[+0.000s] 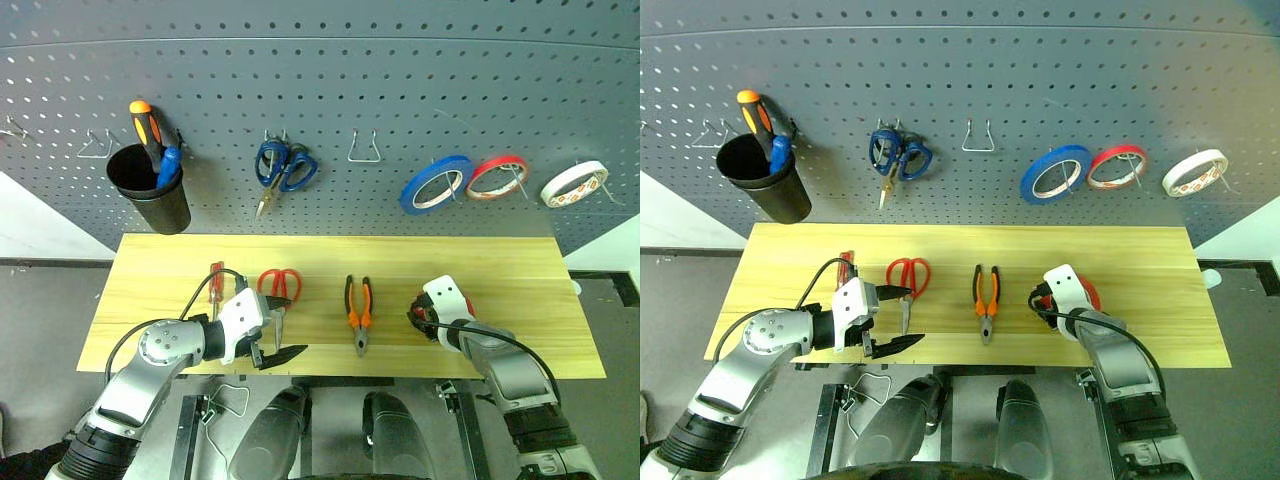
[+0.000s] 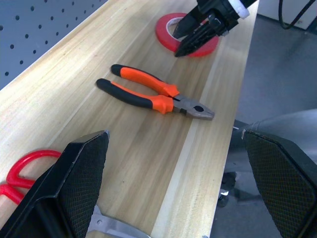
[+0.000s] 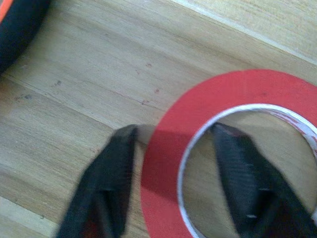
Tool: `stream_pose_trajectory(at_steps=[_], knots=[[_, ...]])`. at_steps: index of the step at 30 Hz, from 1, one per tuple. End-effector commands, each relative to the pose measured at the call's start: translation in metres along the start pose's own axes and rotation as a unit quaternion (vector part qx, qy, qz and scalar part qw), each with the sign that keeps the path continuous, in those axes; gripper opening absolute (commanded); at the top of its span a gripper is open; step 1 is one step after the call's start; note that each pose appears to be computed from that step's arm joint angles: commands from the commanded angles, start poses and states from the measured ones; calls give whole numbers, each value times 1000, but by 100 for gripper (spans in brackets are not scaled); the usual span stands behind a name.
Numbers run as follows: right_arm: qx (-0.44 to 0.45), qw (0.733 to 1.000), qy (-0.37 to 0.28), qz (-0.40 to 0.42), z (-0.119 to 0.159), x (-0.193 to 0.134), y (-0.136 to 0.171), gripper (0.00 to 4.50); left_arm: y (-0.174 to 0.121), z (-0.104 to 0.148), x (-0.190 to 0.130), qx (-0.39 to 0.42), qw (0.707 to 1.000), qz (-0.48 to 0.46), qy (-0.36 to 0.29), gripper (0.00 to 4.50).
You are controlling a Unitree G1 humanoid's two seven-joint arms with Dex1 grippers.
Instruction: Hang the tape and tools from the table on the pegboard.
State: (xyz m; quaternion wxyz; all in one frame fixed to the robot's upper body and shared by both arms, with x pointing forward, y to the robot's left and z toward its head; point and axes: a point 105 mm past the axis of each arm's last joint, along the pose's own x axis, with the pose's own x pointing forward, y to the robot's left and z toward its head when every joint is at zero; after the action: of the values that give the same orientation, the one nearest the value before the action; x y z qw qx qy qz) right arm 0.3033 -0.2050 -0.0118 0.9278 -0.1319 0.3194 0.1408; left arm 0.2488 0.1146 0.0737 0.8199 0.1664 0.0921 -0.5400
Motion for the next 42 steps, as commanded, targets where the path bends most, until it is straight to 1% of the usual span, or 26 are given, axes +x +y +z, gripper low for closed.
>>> stream_pose_trajectory(at_steps=[1,2,3,10,13,16,20,25,30,32,34,37,39,42], knots=[[14,998,52,-21,-32,-1,-6,96,3,11,-1,16,1000,1,-15,450],[13,998,50,-21,-31,-1,-6,71,3,11,-1,17,1000,1,-16,450],[13,999,49,-21,-30,0,-6,68,4,12,-1,18,1000,1,-16,450],[9,999,43,-21,-28,0,-5,68,6,13,1,21,1000,0,-18,450],[10,999,28,-24,-26,-6,-6,68,5,12,3,21,1000,-2,-19,450],[-3,999,-20,-31,-17,-27,-8,68,8,13,6,23,999,-4,-23,450],[-11,984,-142,-112,6,-75,-29,68,16,17,9,30,999,-4,-36,450],[20,958,-229,-172,9,-127,-34,68,25,15,11,34,999,-8,-39,450],[51,934,-279,-218,11,-160,-45,68,29,17,13,39,998,-18,-51,450],[50,925,-301,-228,15,-169,-47,68,27,27,13,42,995,-30,-81,450],[50,914,-325,-239,22,-177,-52,68,27,47,10,45,989,-35,-137,450],[43,903,-350,-244,36,-184,-57,68,22,71,2,50,977,-39,-202,450],[36,899,-361,-245,44,-187,-60,68,17,83,-3,50,970,-46,-233,450],[28,893,-378,-244,56,-192,-64,68,11,94,-7,59,964,-54,-252,450]])
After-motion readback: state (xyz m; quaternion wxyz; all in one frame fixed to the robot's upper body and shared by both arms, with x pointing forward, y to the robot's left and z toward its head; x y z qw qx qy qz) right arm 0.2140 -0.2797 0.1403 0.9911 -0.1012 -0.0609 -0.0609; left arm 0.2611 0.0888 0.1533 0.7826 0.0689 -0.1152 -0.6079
